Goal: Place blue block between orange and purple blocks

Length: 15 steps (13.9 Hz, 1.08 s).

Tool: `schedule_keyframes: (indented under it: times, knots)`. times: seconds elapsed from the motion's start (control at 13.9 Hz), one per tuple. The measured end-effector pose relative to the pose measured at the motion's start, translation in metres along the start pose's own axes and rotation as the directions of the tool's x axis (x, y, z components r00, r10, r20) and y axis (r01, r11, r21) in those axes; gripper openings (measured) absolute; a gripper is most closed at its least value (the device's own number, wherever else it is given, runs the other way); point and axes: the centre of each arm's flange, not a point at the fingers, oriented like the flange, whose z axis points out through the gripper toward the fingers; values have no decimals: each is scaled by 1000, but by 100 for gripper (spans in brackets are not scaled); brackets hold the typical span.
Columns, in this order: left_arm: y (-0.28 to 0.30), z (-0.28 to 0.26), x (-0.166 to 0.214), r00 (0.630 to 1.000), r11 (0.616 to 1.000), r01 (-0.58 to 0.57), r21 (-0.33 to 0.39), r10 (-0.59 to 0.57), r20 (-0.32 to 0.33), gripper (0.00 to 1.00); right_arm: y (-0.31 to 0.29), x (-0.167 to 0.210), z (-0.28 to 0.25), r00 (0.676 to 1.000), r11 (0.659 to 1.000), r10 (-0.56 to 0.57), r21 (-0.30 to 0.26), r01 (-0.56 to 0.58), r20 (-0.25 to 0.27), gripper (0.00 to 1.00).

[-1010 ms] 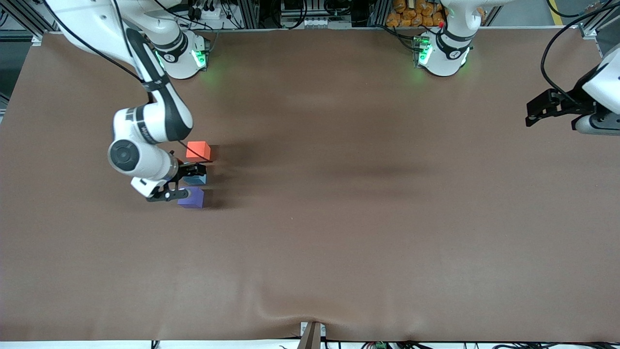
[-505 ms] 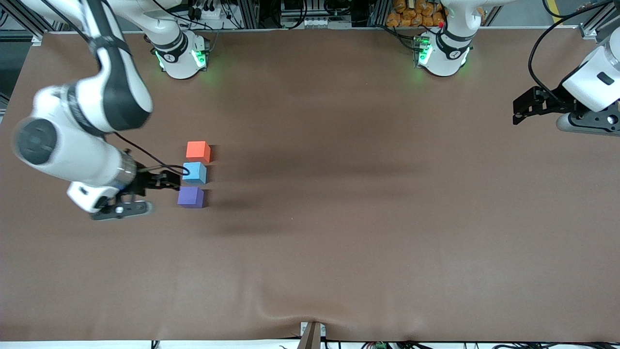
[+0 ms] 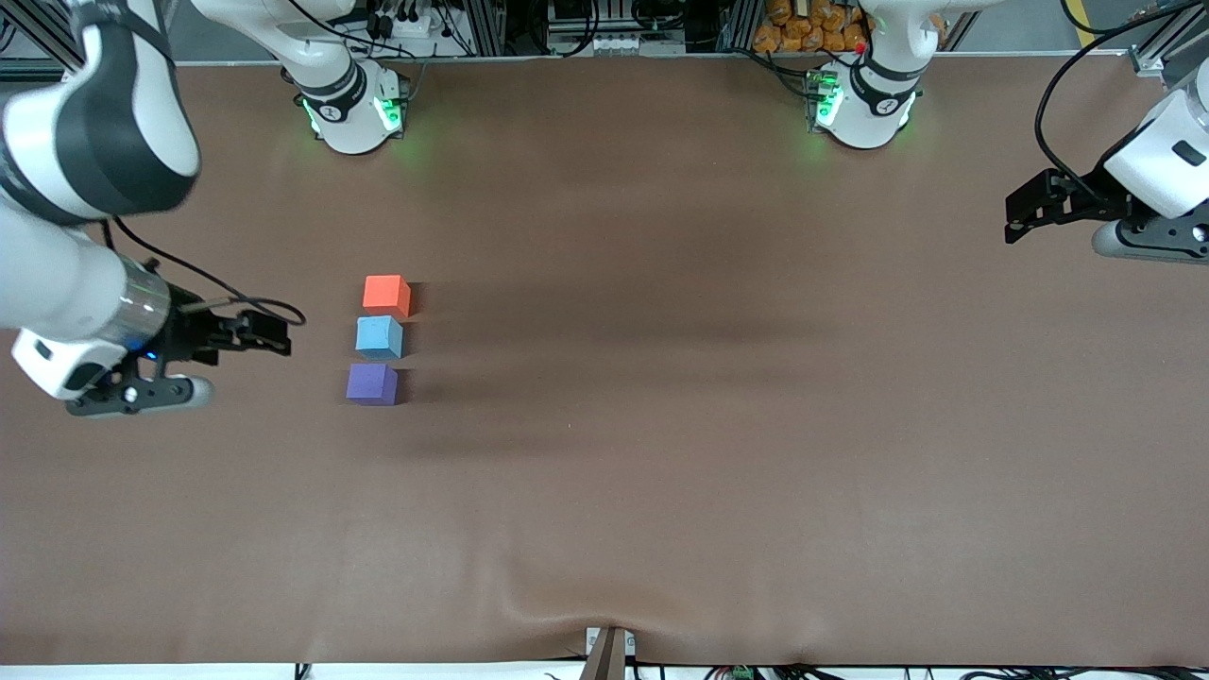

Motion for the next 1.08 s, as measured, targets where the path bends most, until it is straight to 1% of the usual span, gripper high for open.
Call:
schedule_keyframes:
  times: [0.07,0.29,0.36,0.43,0.65,0.87,1.08]
  knots:
    - [-1,0,0,1000,1000,1,0,-1,-1,100,-1,-3,-13,1000,1000,-2,-2,2,-1,100]
    - [-1,-3,-1,1000,1000,3,1,-3,-6,100,17,-22,-56,999,1000,28,-10,-28,23,100]
    - [-1,-4,-2,1000,1000,3,1,-3,-8,100,27,-32,-72,999,999,46,-14,-46,28,100]
    - [-1,-5,-2,1000,1000,3,1,-3,-9,100,36,-44,-90,998,998,66,-18,-65,22,100]
    - [-1,-8,-2,1000,1000,3,2,-3,-15,100,63,-90,-133,985,985,171,-28,-171,10,100]
    - [-3,-12,-3,1000,1000,6,2,-6,-24,100,67,-119,-142,959,959,282,-24,-283,-12,100]
    - [-6,-20,-10,1000,1000,14,3,-14,-16,100,63,-129,-135,949,948,316,-21,-316,-18,100]
